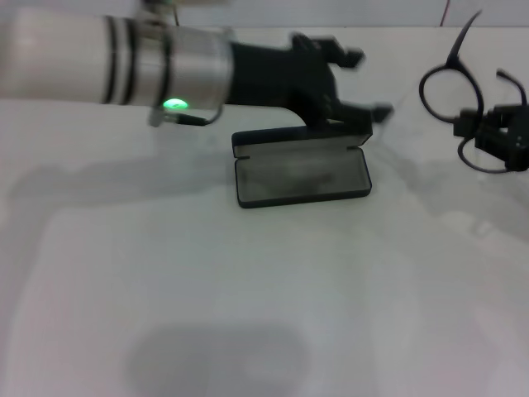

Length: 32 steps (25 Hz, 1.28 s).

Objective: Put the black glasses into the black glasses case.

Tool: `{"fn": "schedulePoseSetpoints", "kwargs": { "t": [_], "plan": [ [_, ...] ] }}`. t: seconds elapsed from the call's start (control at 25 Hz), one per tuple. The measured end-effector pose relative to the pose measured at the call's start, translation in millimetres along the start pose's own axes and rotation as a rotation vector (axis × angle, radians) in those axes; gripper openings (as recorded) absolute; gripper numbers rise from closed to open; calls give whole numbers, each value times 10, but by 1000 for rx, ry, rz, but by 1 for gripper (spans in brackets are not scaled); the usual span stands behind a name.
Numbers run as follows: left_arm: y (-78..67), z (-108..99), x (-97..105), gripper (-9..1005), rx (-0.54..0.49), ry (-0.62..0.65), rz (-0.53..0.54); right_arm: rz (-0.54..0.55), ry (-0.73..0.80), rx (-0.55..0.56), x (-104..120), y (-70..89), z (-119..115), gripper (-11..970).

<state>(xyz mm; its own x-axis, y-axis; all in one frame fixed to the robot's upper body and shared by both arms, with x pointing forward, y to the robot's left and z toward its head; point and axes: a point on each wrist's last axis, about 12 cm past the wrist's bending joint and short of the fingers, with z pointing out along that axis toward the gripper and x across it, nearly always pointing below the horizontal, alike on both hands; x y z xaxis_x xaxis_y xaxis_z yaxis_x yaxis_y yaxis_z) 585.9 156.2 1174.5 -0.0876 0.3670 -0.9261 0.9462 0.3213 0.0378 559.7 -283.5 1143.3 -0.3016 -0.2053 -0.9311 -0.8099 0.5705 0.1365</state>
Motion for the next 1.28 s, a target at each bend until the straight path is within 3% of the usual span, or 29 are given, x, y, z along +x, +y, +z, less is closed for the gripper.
{"fn": "schedulePoseSetpoints", "kwargs": {
  "t": [0.16,0.28,0.4,0.48,0.56,0.76,0.84,1.0,1.2,1.28],
  "plan": [
    [88,-340,212,799,-84,-199,-203,-174,-143,-87,43,112,-14,115],
    [125,-582,349,830,-92,-377,-308,-329,-229,-183,147,230,54,116],
    [168,-734,402,843,4,-445,-396,-484,-270,-282,218,344,168,116],
    [189,-766,400,789,95,-455,-451,-555,-274,-336,235,408,263,116],
    [160,-762,364,728,211,-477,-473,-581,-262,-351,225,425,332,116],
    [32,-695,263,556,381,-498,-445,-599,-232,-341,212,431,465,117],
    [-16,-647,238,556,416,-497,-421,-598,-228,-328,202,424,502,117],
    [-27,-569,222,555,427,-482,-428,-590,-240,-327,183,437,547,117],
    [37,-280,216,555,439,-347,-582,-657,-287,-343,170,494,536,117],
    [37,-265,226,555,442,-330,-599,-692,-313,-339,176,507,510,118]
  ]
}}
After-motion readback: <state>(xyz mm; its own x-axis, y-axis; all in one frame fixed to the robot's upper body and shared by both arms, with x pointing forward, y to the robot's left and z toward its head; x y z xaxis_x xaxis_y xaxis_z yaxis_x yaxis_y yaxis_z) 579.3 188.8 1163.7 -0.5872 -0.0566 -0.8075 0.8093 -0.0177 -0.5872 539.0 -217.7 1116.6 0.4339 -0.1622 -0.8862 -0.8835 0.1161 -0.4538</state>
